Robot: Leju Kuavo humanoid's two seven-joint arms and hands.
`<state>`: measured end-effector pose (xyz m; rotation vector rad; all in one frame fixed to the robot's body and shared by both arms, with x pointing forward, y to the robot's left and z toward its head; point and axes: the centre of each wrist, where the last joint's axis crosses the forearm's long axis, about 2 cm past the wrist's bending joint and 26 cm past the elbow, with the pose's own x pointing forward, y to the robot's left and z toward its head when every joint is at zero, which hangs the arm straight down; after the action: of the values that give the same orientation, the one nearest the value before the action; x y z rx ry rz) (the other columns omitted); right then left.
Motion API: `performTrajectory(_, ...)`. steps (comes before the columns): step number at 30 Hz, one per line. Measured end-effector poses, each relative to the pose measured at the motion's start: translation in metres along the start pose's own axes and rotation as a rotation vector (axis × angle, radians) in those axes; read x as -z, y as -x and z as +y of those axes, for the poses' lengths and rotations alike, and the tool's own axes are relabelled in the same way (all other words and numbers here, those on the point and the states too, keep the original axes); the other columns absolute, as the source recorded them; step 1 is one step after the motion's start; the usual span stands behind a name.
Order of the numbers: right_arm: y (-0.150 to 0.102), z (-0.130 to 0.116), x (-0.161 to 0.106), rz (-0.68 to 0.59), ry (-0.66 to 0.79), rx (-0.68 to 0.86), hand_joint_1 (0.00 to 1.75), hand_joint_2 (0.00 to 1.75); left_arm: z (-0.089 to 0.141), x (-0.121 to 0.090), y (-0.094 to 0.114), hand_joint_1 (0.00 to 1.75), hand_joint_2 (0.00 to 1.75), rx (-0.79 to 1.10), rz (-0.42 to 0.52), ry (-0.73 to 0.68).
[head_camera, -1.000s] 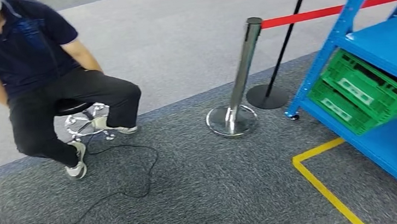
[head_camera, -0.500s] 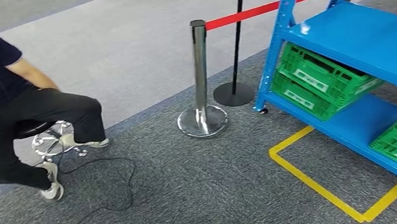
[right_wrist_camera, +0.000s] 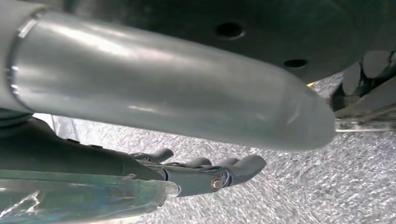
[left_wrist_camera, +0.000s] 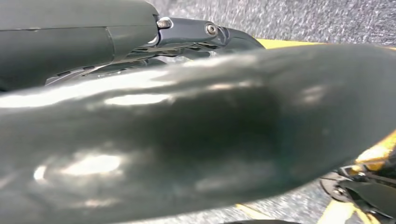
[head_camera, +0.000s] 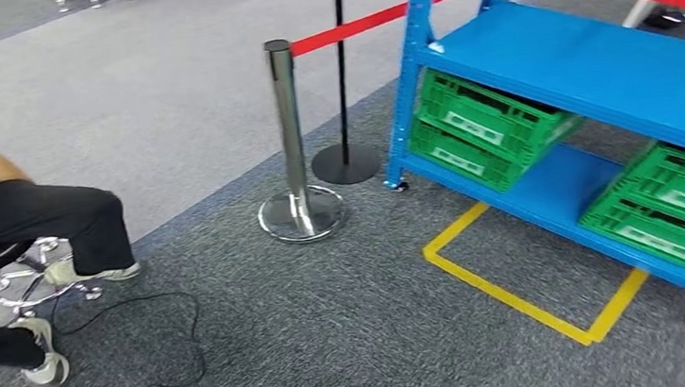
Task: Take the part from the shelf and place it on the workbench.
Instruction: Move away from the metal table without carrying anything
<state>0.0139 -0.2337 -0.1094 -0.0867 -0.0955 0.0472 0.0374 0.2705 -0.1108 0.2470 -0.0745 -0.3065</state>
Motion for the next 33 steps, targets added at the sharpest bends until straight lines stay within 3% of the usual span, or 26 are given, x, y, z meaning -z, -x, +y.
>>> performTrajectory(33, 0.0005, -0.0008, 0.0003, -0.003, -0.001, -0.009, 0.0, 0.0, 0.0042, 0.0015, 0.0001, 0.0, 0.0, 0.001, -0.002, 0.051)
